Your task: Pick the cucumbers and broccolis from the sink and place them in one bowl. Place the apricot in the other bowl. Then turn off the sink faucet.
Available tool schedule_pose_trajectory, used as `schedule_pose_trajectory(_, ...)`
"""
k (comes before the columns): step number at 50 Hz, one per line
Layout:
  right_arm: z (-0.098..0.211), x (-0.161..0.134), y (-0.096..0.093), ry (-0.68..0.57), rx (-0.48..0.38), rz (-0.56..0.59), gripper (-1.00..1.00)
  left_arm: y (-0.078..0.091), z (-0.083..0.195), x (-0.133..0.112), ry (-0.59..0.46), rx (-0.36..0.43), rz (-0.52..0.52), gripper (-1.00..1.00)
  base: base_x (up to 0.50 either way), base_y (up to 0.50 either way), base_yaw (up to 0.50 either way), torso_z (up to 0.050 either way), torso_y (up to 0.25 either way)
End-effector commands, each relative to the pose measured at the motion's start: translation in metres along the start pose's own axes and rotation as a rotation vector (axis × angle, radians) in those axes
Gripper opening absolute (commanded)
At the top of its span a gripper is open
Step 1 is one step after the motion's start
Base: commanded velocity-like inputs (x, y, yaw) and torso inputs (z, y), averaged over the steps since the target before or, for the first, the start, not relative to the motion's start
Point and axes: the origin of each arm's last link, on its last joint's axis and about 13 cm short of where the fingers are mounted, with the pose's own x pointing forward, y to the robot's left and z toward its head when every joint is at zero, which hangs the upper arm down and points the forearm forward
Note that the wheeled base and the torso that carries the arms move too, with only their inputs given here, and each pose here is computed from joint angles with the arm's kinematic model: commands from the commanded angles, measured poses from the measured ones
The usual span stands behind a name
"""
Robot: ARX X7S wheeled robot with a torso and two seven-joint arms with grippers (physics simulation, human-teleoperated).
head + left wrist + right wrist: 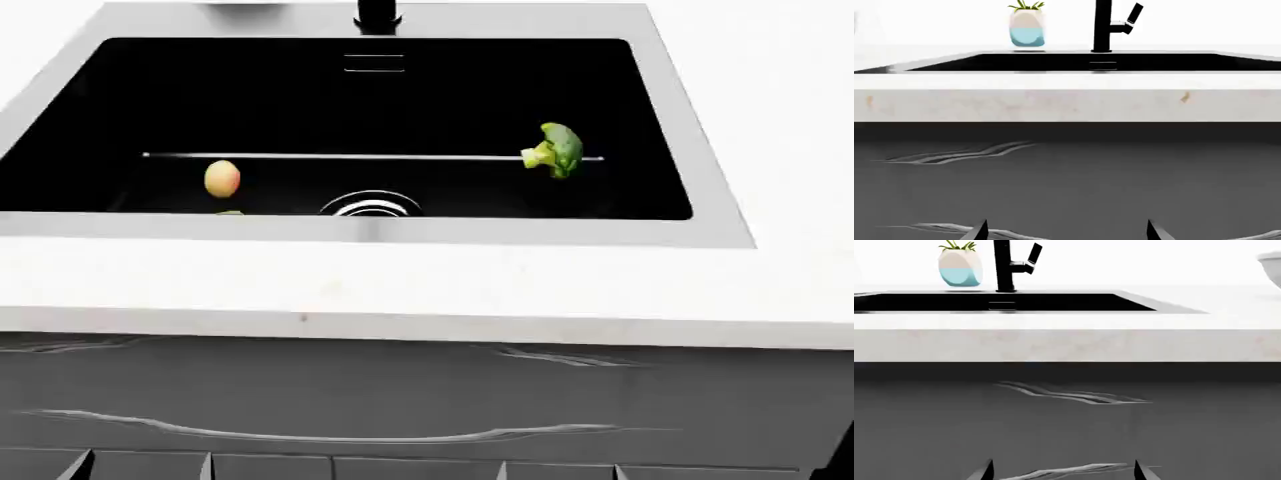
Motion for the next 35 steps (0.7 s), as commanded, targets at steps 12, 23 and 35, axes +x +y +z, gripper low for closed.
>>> schedule_pose_trajectory(12,0.001,0.001,0.001,0.001,-0.004,0.003,1.00,0.001,-0.001,0.001,0.018,0.006,0.014,1.00,0.00,0.00,0.00,0.000,0.000)
schedule_pose_trajectory(23,0.009,-0.001,0.001,-0.008,-0.023,0.015,1.00,0.002,0.024,-0.008,-0.077,0.012,0.009,1.00,0.00,0.00,0.00,0.018,0.023)
schedule_pose_trajectory(35,0.036,-0.020,0.000,-0.022,-0.077,0.025,1.00,-0.002,0.056,-0.044,-0.125,-0.009,-0.032,1.00,0.00,0.25,0.00,0.050,0.067)
